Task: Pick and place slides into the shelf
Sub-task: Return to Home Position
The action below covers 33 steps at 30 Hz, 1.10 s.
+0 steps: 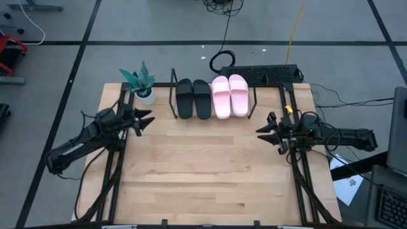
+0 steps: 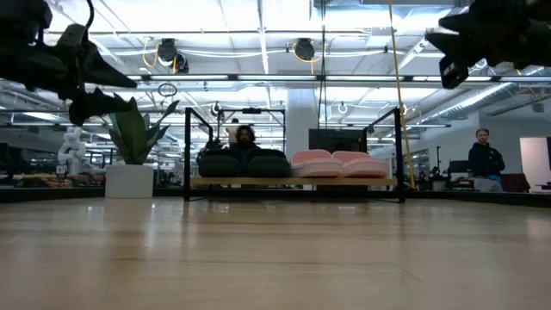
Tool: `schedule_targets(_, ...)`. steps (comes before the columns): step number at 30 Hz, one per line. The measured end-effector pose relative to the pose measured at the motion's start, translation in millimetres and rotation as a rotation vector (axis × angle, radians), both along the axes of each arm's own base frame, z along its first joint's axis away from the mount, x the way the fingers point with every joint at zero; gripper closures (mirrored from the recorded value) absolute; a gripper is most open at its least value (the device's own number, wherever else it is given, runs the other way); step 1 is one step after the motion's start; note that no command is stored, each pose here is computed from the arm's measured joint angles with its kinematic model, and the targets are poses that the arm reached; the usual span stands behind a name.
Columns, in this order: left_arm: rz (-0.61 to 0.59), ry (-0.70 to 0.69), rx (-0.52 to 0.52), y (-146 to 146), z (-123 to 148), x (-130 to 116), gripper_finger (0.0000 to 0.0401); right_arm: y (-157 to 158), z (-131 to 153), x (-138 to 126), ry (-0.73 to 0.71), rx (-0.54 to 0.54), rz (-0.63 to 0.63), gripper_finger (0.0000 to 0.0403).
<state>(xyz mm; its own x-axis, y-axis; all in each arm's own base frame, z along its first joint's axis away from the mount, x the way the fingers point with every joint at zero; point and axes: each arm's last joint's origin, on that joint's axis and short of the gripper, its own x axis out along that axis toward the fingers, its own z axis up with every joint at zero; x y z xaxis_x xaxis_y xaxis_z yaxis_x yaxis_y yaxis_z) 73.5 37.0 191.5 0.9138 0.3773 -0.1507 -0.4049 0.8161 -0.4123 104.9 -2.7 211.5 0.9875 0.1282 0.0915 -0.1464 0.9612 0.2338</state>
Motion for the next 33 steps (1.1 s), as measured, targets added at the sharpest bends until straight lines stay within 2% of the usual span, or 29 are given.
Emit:
schedule_targets(6,0.015,-0.025,0.015,2,-21,9,0.0128,0,-17,1,-0.007,0.014,0.0,0.0293)
schedule_targets(9,0.027,-0.024,0.068,1,-20,11,0.0128,0,-22,1,0.007,0.008,-0.007,0.0293)
schedule_targets(15,-0.019,0.014,0.095,-4,-22,15,0.0128,-2,-31,3,0.035,-0.015,-0.08,0.0293)
schedule_targets(23,0.079,0.09,0.115,-9,-26,22,0.0128,-4,-36,3,0.048,-0.058,-0.142,0.0293)
schedule_targets(29,0.191,0.119,0.193,-12,-25,21,0.0128,-5,-39,3,0.072,-0.095,-0.165,0.0293)
schedule_targets(33,0.191,0.12,0.202,-14,-25,21,0.0128,-5,-40,3,0.084,-0.112,-0.165,0.0293)
